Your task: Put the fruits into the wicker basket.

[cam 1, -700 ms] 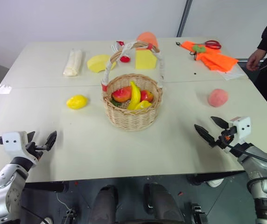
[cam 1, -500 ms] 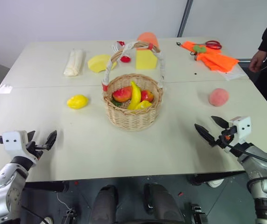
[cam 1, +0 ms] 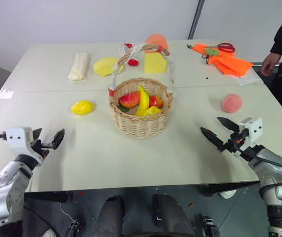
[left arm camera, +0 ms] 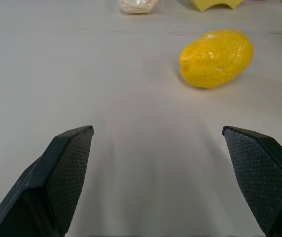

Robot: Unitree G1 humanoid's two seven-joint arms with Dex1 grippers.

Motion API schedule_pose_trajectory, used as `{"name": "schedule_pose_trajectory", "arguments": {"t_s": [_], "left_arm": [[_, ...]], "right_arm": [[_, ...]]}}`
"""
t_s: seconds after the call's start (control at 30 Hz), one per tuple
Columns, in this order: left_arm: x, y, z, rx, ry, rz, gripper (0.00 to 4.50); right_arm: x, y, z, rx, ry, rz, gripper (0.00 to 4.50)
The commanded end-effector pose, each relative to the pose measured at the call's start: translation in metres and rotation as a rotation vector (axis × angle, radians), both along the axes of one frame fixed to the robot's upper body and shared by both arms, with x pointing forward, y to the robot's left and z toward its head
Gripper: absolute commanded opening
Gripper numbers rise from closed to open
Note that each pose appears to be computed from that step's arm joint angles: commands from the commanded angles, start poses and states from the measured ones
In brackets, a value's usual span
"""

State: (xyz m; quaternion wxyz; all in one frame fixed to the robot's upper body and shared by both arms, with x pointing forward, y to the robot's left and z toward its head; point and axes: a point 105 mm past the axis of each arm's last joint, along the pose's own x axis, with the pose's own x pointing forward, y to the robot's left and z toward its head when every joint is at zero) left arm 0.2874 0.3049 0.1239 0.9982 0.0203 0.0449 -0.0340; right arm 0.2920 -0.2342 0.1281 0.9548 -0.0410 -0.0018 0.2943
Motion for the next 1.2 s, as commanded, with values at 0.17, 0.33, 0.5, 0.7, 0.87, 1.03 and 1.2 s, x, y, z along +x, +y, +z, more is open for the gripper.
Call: {"name": "schedule_pose_trajectory", "arguments": {"t_s": [0.17, 0.33, 0.5, 0.7, 0.87, 1.03, 1.2], "left_arm": [[0.041, -0.016, 0.043, 0.223, 0.016, -0.156, 4.50], [0.074, -0.031, 0.042, 0.323, 0.105, -0.310, 4.50], [0.106, -0.040, 0.037, 0.431, 0.178, -0.410, 4.50], [0.117, -0.046, 0.023, 0.461, 0.265, -0.502, 4.50], [0.119, -0.047, 0.021, 0.450, 0.269, -0.518, 3.07], [0.116, -0.035, 0.028, 0.446, 0.241, -0.461, 2.10], [0.079, -0.036, 0.058, 0.297, 0.079, -0.523, 2.10]], "right_arm": [[-0.029, 0.052, 0.045, -0.125, -0.061, 0.306, 4.43], [-0.036, 0.079, 0.066, -0.177, -0.116, 0.424, 4.43], [-0.037, 0.096, 0.079, -0.198, -0.166, 0.476, 4.43], [-0.039, 0.105, 0.086, -0.197, -0.196, 0.480, 4.43], [-0.039, 0.107, 0.088, -0.209, -0.209, 0.472, 4.50], [-0.039, 0.109, 0.092, -0.221, -0.225, 0.473, 4.50], [-0.039, 0.109, 0.093, -0.235, -0.235, 0.468, 4.50]]}}
